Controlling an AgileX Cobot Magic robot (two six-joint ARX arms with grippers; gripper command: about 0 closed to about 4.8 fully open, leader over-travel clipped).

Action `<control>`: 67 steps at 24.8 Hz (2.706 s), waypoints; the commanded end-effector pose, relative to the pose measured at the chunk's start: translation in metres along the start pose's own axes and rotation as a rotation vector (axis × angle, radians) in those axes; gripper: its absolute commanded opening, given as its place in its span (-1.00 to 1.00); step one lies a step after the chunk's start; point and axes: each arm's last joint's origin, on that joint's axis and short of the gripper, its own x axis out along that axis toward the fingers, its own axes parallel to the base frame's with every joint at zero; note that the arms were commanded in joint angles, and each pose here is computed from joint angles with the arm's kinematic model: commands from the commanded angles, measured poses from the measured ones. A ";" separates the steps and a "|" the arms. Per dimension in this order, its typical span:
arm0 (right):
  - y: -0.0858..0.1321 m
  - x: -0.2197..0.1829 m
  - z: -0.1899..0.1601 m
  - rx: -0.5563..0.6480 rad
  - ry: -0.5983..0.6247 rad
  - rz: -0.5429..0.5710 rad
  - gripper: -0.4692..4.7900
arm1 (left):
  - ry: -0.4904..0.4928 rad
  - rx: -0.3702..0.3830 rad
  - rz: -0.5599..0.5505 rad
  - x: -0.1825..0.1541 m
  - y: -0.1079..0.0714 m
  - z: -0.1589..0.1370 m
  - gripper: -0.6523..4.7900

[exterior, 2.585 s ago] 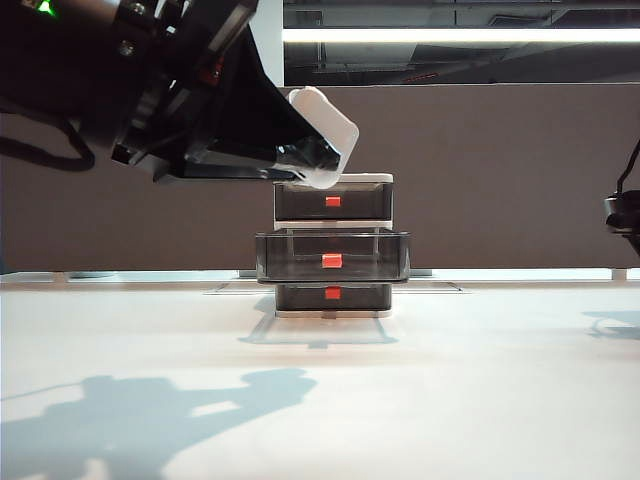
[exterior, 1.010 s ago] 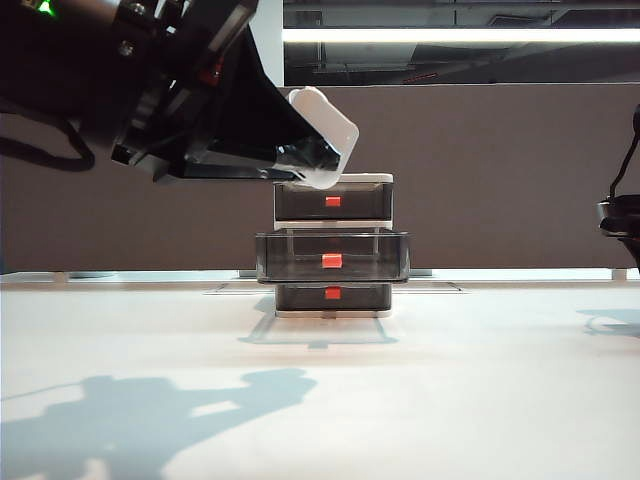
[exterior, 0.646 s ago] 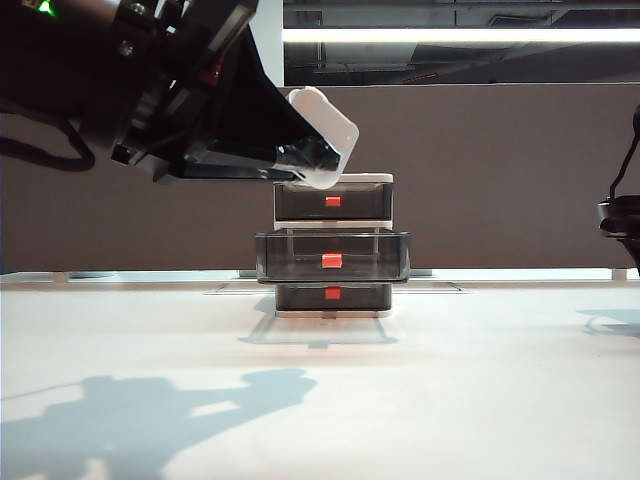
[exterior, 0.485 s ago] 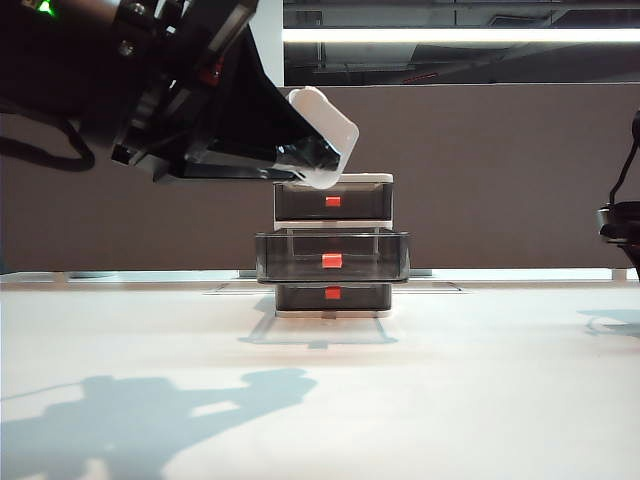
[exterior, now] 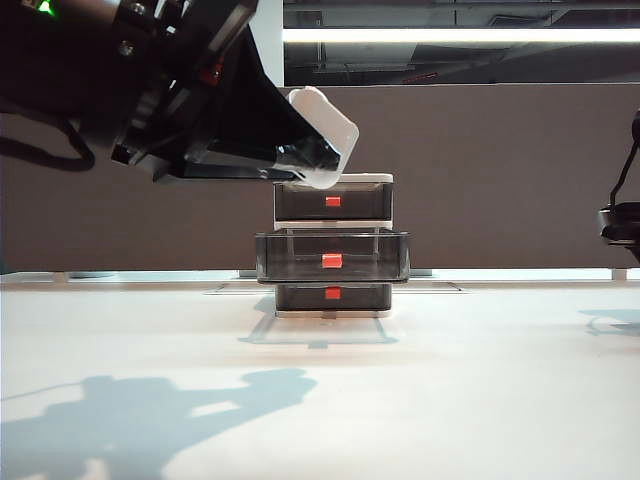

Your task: Pick up the earphone case on the table, open the lid, insert the wireless earphone on the table into it, close the lid, put the earphone case into the second layer of the drawer, and finally close the drawer.

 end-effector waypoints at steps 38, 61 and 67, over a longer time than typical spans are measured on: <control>0.000 0.000 0.001 -0.002 -0.008 0.003 -0.68 | -0.020 0.002 -0.005 0.000 0.000 0.003 -0.58; 0.019 -0.074 -0.008 -0.010 -0.207 0.170 -0.83 | -0.020 0.003 -0.005 0.000 0.000 0.003 -0.58; 0.040 -0.106 -0.016 -0.051 -0.313 0.180 -0.83 | -0.020 0.003 -0.005 0.000 0.000 0.003 -0.58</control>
